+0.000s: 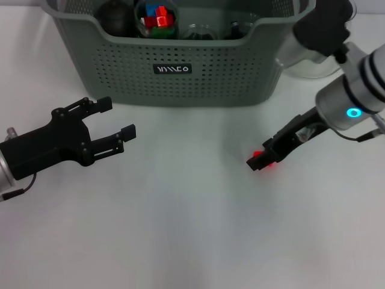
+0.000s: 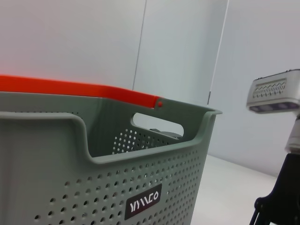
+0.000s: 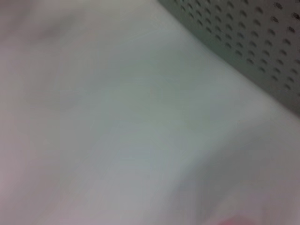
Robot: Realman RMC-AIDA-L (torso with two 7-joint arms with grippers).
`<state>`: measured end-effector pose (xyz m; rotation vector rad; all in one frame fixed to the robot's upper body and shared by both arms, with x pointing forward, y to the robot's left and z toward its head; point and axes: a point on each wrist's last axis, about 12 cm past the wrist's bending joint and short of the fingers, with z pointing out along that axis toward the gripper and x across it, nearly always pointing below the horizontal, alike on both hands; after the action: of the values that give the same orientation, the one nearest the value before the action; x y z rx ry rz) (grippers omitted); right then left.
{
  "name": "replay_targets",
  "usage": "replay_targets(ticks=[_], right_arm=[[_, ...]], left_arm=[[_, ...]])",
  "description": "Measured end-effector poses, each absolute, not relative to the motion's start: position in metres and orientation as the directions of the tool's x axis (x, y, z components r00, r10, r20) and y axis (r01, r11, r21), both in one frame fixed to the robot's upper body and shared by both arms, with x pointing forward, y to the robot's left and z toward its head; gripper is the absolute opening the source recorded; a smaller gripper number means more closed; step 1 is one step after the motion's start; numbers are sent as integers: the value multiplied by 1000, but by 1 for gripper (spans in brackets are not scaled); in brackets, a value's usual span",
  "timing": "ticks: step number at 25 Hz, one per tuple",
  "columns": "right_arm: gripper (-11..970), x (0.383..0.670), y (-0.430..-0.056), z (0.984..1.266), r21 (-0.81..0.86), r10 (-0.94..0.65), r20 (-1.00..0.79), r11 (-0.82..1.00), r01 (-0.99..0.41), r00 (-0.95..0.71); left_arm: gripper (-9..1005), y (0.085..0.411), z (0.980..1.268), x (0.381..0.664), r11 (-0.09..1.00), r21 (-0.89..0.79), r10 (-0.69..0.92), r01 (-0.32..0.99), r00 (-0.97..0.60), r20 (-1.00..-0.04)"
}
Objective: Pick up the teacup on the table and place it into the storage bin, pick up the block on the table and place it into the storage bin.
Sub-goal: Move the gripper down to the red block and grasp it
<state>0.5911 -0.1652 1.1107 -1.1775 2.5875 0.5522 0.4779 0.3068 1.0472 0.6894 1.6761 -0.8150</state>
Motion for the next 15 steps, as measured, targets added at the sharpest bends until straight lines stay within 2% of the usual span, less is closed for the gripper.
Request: replay_targets(ticks=[15], right_arm=[[612,583,-158,1102,180,-737,-330,565,-806,-590]], left_arm=[[825,307,1046,478,601,-170,36,781,-240,-970]])
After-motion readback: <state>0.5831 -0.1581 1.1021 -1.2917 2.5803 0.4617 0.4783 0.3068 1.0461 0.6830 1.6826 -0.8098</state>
